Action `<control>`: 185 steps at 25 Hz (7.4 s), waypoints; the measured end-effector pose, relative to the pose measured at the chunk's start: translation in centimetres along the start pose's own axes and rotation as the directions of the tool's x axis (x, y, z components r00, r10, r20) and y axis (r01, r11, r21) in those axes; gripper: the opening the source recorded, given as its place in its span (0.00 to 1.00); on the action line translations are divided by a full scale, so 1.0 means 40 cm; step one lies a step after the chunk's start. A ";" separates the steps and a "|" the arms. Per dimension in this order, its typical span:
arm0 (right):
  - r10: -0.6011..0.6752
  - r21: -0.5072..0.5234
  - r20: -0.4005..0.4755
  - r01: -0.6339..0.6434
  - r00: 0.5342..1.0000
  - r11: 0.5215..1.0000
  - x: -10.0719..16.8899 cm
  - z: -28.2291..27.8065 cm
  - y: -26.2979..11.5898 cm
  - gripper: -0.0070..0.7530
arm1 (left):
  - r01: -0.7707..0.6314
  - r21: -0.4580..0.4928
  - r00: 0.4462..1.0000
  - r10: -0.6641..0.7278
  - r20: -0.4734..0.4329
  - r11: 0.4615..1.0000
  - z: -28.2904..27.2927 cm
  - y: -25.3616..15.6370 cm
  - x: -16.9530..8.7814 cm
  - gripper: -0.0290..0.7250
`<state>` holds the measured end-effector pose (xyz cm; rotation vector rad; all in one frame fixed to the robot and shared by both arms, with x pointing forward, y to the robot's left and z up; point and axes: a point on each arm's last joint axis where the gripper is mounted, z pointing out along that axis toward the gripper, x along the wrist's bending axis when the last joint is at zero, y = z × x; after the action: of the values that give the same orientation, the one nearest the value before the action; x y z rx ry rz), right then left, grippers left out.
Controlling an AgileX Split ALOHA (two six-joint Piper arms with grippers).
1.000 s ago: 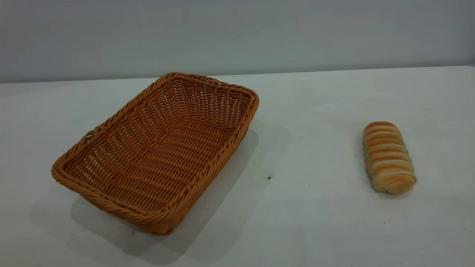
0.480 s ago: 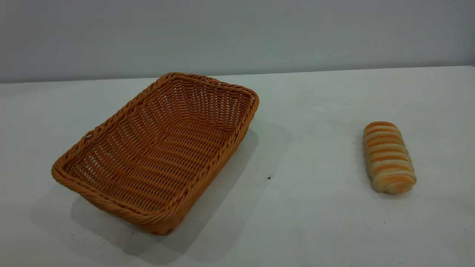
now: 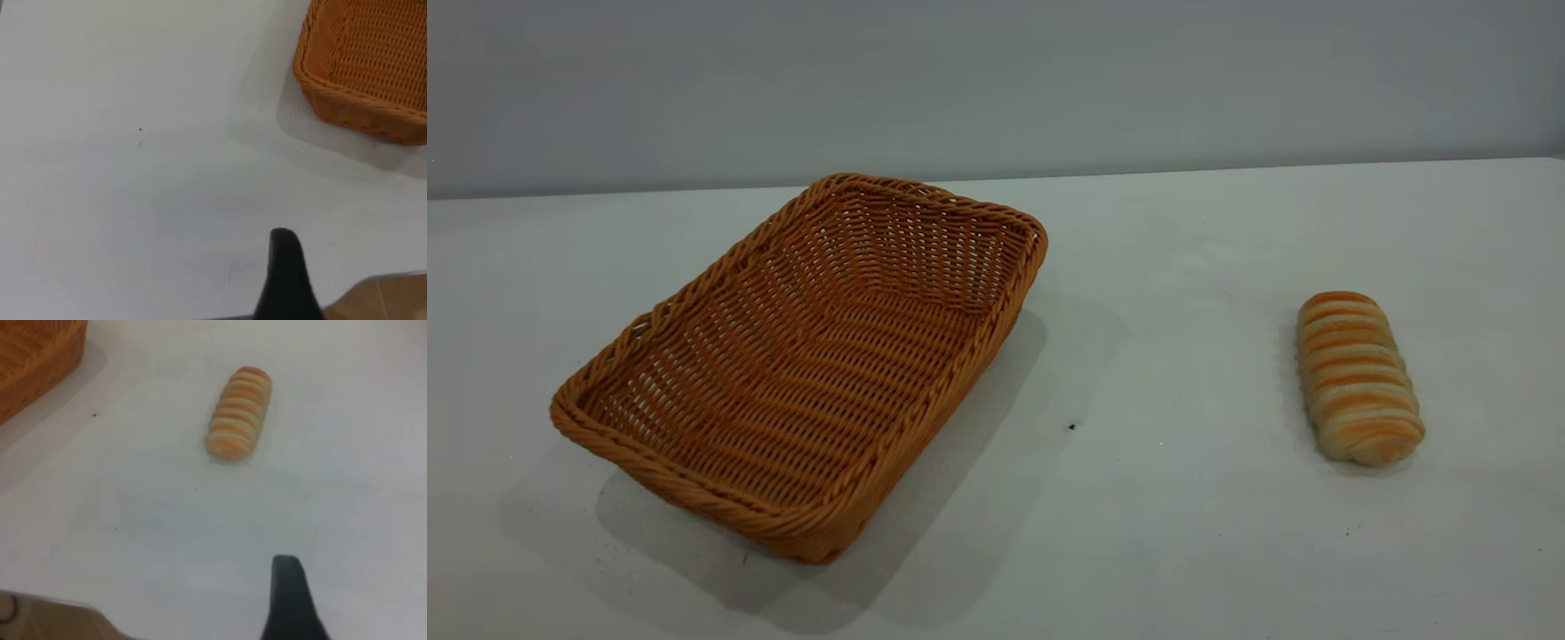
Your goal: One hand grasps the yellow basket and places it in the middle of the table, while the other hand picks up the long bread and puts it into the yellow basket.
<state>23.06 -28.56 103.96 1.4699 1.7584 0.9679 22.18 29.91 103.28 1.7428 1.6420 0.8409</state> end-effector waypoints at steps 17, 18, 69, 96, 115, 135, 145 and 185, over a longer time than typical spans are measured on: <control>0.056 -0.014 -0.117 -0.058 0.992 0.998 -0.023 0.183 0.212 0.71 | 0.272 0.329 0.960 -0.278 -0.030 0.904 0.168 0.255 0.014 0.81; 0.052 -0.013 -0.141 -0.055 0.989 0.998 -0.023 0.209 0.227 0.71 | 0.294 0.354 0.952 -0.305 -0.026 0.888 0.204 0.269 0.012 0.81; 0.145 0.275 -0.248 -0.074 0.958 0.959 -0.012 0.687 0.242 0.71 | 0.507 0.634 0.792 -0.607 -0.073 0.585 0.846 0.181 -0.189 0.17; 0.124 0.546 0.009 -0.109 0.992 0.831 -0.098 1.119 -0.005 0.63 | -0.090 0.802 0.943 -0.209 0.260 0.591 1.115 0.290 -0.229 0.50; 0.030 0.300 -0.405 0.102 0.914 0.948 0.071 0.934 0.291 0.09 | -0.214 0.502 0.948 0.054 0.314 0.838 0.588 0.663 -0.143 0.83; -0.113 0.219 -0.620 0.310 0.776 0.925 0.337 0.924 0.332 0.85 | -0.226 0.423 0.963 0.136 0.233 0.877 0.297 0.640 -0.075 0.83; -0.158 0.447 -0.526 0.430 0.836 0.785 0.176 0.502 0.473 0.71 | -0.165 0.348 0.978 0.107 0.179 0.923 0.107 0.438 -0.030 0.83; -0.131 0.181 -0.108 0.149 0.985 0.972 -0.019 0.059 0.038 0.69 | -0.092 0.206 0.990 0.067 0.128 0.974 0.058 0.048 0.001 0.83</control>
<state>25.96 -28.86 104.04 1.4100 2.0419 0.8291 25.20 29.82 103.33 1.9761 1.6397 0.6010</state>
